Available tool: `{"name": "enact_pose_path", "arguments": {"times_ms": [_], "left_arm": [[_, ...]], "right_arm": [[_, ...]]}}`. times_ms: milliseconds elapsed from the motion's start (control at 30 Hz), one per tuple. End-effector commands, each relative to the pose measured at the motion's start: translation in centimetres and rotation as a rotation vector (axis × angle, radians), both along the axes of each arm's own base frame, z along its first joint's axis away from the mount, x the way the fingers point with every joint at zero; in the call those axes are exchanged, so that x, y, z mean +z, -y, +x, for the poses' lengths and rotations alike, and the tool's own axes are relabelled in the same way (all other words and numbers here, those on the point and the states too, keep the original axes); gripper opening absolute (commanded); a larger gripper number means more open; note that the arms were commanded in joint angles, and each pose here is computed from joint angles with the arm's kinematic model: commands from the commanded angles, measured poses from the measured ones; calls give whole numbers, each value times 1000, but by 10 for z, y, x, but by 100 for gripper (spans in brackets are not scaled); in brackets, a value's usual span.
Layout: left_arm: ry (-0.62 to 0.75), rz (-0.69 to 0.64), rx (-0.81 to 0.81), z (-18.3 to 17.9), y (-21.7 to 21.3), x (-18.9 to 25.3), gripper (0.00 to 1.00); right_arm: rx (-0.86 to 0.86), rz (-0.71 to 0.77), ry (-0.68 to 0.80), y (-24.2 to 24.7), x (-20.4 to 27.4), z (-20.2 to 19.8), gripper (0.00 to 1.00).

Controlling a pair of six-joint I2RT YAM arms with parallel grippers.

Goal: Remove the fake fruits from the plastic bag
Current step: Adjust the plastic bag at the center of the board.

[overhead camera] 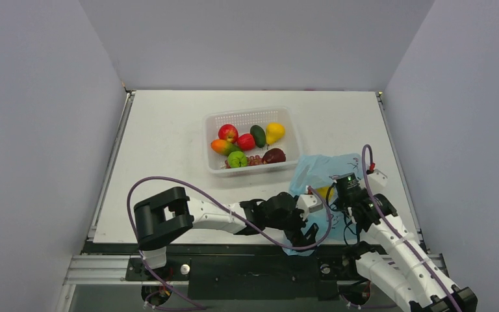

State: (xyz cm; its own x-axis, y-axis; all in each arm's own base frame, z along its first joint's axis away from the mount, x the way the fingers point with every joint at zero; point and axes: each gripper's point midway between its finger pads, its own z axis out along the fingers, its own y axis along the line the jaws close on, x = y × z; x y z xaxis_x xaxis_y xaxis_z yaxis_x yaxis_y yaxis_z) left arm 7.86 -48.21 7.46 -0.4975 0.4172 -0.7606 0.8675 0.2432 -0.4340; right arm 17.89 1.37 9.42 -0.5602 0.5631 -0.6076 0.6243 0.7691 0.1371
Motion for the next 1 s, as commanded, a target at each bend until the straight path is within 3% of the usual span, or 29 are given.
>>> {"name": "enact_pose_path", "arguments": {"times_ms": [0,33,67,300,567,833,967], "left_arm": [[110,-151,31,28,18,70,92],[112,-155,50,34,19,74,91],[118,-174,80,47,21,82,91],[138,-210,207,102,33,100,92],[204,-62,310,144,53,65,87],[8,-117,395,133,48,63,78],[-161,-252,415,118,39,80,75]], "right_arm": [[10,-16,102,4,10,13,13],[26,-6,100,1,10,13,1],[44,-5,105,1,12,11,0],[115,21,124,-3,24,-1,0],[132,49,123,-9,22,-2,0],[143,60,138,-11,25,-1,0],[179,77,141,-17,26,0,0]]}}
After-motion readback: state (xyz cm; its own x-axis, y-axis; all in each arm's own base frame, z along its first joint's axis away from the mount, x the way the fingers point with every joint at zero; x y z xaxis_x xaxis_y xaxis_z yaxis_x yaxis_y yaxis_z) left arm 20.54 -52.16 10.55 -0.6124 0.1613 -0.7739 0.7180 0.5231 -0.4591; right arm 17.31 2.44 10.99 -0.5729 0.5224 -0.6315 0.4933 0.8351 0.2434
